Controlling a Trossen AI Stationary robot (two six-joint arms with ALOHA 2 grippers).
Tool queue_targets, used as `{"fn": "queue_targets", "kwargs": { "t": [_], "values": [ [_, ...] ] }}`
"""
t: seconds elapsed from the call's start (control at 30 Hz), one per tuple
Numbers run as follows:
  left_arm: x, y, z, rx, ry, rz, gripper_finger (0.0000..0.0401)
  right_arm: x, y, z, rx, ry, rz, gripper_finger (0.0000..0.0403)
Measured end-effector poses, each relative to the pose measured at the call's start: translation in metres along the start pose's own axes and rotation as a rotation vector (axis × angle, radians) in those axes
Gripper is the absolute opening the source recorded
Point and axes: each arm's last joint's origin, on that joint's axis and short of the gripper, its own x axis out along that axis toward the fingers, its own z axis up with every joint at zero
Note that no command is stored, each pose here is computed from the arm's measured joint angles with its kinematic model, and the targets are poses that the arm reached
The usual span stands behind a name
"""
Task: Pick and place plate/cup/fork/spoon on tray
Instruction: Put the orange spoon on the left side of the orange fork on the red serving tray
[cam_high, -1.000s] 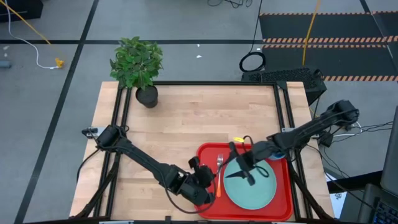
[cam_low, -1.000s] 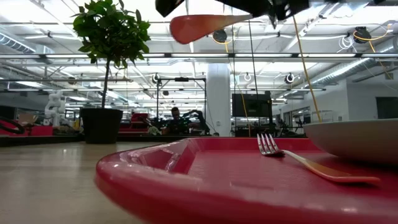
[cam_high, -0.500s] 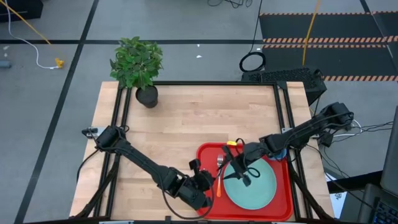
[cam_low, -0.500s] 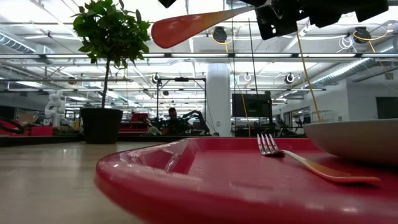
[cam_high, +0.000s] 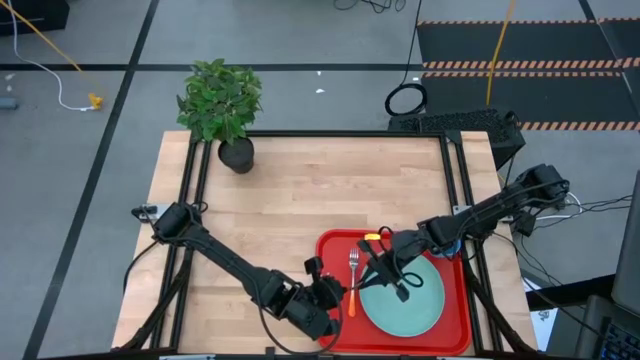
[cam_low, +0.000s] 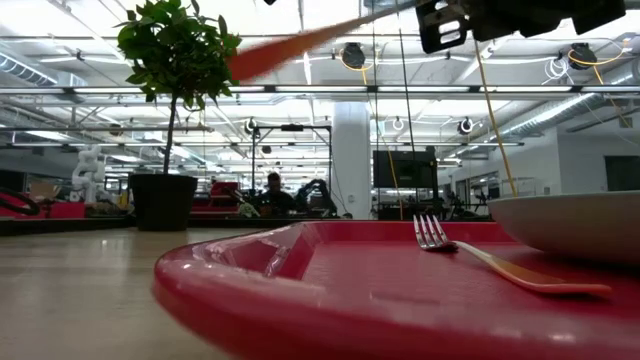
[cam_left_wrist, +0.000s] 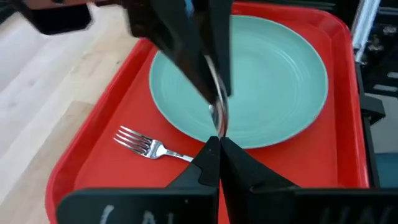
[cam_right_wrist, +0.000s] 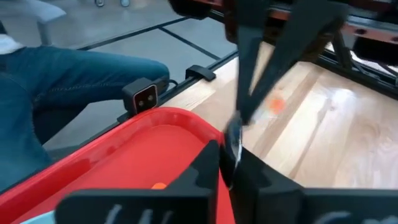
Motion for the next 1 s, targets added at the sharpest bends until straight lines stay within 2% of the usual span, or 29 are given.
{"fn": "queue_targets", "kwargs": {
  "t": [0.13, 0.27, 0.4, 0.53, 0.67, 0.87, 1.0],
  "values": [
    [0.000, -0.001, 0.002, -0.016, -0.012, -0.011, 0.0026, 0.000, 0.000, 0.000, -0.017, 0.001, 0.010, 0.0008],
    [-0.001, -0.003, 0.004, -0.061, -0.036, -0.028, 0.0074, 0.000, 0.000, -0.001, -0.060, 0.007, 0.007, 0.0009],
    [-0.015, -0.003, 0.014, -0.112, -0.060, -0.072, 0.0124, 0.001, 0.005, -0.003, -0.164, 0.037, 0.025, 0.0002],
    [-0.024, -0.006, 0.016, -0.125, -0.064, -0.098, 0.0162, 0.002, 0.011, -0.005, -0.323, 0.062, 0.059, 0.0003],
    [-0.022, -0.005, 0.013, -0.133, -0.028, -0.114, 0.0185, 0.003, 0.021, -0.006, -0.538, 0.072, 0.103, 0.0002],
    [-0.008, 0.001, 0.004, -0.188, 0.030, -0.120, 0.0204, 0.004, 0.038, -0.011, -0.874, 0.173, 0.090, 0.0001],
    [0.003, 0.008, -0.001, -0.211, 0.050, -0.130, 0.0203, 0.005, 0.045, -0.010, -1.028, 0.214, 0.059, 0.0001]
  ]
}}
